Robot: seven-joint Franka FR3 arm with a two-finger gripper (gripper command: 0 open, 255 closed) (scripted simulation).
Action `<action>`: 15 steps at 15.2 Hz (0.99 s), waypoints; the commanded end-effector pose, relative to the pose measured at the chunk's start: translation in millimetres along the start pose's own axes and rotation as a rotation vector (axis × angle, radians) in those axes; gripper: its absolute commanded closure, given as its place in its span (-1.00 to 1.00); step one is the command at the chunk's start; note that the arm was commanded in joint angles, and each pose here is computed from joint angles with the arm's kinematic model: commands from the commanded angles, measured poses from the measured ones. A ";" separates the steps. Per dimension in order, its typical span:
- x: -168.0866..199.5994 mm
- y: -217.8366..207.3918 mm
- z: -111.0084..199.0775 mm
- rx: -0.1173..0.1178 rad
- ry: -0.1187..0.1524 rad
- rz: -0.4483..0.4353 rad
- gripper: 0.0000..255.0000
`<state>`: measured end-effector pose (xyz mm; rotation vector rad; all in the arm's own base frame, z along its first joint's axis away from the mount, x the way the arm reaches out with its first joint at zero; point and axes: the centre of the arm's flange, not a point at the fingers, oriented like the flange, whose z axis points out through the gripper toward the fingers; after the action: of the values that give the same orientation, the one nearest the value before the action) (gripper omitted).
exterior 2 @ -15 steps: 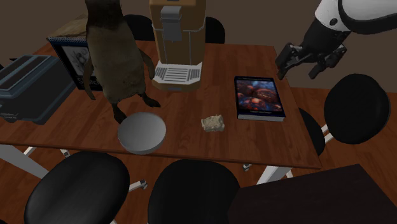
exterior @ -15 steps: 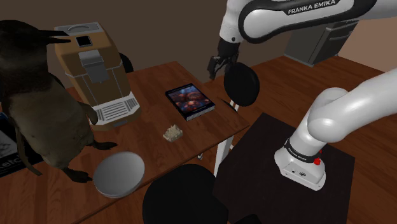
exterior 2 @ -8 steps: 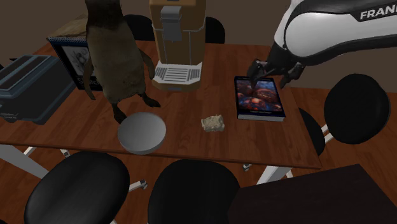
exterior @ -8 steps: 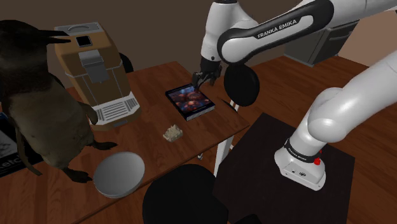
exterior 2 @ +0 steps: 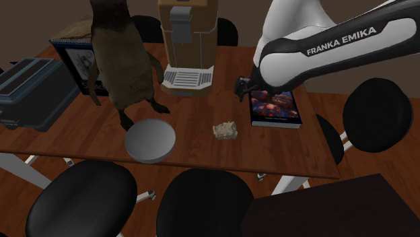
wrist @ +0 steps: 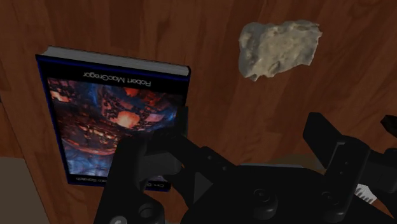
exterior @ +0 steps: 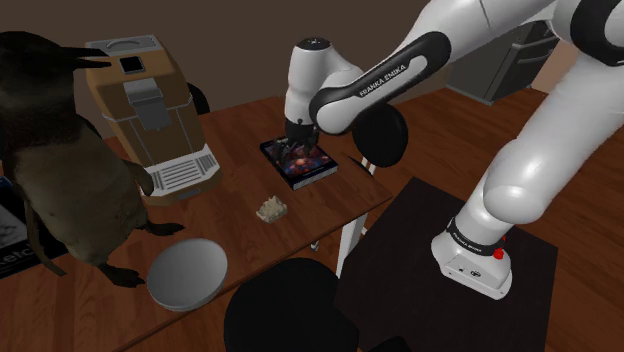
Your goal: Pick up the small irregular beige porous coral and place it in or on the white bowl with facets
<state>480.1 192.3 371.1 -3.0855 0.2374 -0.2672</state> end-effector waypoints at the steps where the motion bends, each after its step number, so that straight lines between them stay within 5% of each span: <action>1: 6.3 -12.9 22.8 0.003 0.002 0.005 -1.00; 15: 49.7 -101.5 152.9 0.016 0.009 0.028 -1.00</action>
<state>566.4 285.7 239.9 -3.0636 0.2758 -0.2793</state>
